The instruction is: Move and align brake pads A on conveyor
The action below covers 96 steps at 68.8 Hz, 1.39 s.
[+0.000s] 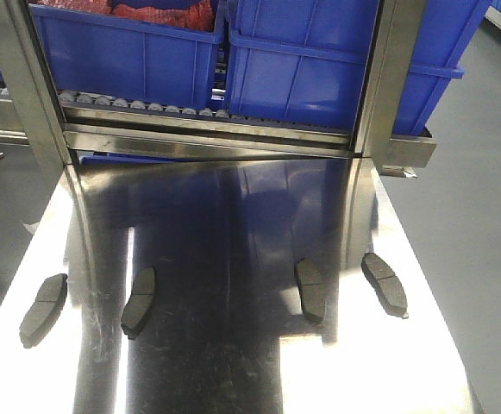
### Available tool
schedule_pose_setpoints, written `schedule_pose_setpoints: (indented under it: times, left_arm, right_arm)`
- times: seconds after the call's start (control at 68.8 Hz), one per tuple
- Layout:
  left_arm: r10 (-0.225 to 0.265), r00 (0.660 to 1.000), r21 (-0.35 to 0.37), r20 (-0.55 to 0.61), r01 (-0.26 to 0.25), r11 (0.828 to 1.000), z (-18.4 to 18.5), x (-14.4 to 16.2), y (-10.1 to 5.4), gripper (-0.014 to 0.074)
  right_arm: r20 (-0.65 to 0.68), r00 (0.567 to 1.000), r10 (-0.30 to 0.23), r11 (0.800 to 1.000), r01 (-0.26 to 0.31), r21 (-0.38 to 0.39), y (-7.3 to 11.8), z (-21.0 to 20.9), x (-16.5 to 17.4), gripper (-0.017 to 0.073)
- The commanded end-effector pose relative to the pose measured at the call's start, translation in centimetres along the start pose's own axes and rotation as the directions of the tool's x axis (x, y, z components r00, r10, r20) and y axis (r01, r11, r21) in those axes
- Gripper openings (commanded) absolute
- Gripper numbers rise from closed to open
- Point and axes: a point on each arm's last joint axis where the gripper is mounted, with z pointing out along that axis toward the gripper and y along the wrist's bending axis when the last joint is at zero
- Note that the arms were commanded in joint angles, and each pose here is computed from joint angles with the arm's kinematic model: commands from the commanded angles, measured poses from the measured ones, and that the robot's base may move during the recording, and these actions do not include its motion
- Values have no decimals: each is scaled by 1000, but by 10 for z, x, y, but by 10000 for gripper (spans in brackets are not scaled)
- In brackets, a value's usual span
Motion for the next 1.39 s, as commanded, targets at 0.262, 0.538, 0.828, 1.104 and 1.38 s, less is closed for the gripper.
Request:
schedule_pose_setpoints:
  times: [0.262,0.538,0.828,1.104,1.38]
  left_arm:
    - [-6,995,7,97,5,1000,-2,-11,-1,-6]
    - [-6,995,7,97,5,1000,-2,-11,-1,-6]
    - [-6,995,7,97,5,1000,-2,-11,-1,-6]
    - [-6,995,7,98,5,1000,-2,-11,-1,-6]
    - [1,963,19,269,-6,1000,-6,-31,-2,-6]
  right_arm:
    - [68,998,-20,1000,20,-9,1,-1,-3,14]
    - [68,998,-20,1000,20,-9,1,-1,-3,14]
    - [68,998,-20,1000,20,-9,1,-1,-3,14]
    - [68,998,-20,1000,20,-9,1,-1,-3,14]
    - [68,998,-20,1000,20,-9,1,-1,-3,14]
